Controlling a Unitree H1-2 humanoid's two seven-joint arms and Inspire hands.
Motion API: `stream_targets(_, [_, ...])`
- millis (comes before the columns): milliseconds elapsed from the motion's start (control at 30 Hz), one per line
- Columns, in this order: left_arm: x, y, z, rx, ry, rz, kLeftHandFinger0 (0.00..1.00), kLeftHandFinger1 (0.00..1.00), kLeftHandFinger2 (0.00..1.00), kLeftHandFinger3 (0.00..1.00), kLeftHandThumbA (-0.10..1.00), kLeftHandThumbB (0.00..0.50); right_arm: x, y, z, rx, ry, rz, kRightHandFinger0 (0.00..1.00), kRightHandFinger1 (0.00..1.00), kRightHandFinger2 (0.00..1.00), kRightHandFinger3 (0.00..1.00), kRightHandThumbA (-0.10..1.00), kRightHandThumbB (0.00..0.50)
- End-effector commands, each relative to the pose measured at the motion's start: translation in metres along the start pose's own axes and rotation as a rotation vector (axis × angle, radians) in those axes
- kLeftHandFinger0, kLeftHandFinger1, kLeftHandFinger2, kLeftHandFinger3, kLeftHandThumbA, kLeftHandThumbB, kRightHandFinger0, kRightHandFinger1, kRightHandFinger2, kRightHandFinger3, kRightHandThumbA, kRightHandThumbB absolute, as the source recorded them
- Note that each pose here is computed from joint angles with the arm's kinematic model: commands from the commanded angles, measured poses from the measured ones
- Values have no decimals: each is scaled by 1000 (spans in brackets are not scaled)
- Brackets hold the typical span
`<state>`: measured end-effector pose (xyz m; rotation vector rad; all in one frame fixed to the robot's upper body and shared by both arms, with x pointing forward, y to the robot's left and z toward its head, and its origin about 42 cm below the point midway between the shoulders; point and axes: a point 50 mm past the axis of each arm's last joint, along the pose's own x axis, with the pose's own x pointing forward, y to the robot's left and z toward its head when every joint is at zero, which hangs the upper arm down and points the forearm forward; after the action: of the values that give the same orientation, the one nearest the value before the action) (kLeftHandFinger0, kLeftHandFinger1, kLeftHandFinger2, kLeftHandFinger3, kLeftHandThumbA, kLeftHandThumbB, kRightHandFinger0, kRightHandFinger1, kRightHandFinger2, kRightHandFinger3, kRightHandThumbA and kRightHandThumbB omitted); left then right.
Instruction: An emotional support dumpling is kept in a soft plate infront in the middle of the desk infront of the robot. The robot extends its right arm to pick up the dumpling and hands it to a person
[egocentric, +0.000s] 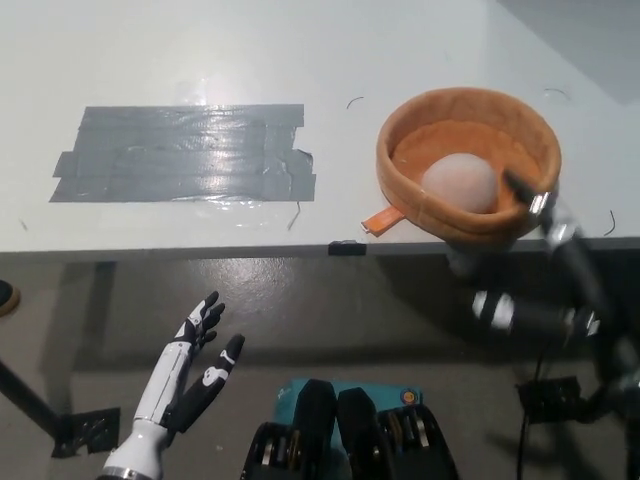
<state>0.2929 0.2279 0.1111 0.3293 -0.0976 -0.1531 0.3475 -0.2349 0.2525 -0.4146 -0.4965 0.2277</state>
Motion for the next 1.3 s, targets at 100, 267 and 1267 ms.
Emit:
stream_targets(100, [7,9,18,61,-84,-15,1000,1000,1000,1000,857,66,91,-69,27,-172,65,116,1000,1000,1000,1000,1000,353])
stream_targets(267, [7,10,21,50,-79,-20,1000,1000,1000,1000,983,102,139,-85,22,-232,169,164,1000,1000,1000,1000,1000,349])
stream_targets(1267, [15,14,29,49,-102,-25,1000,1000,1000,1000,1000,87,216,-58,-1,-268,525,630,1000,1000,1000,1000,1000,444])
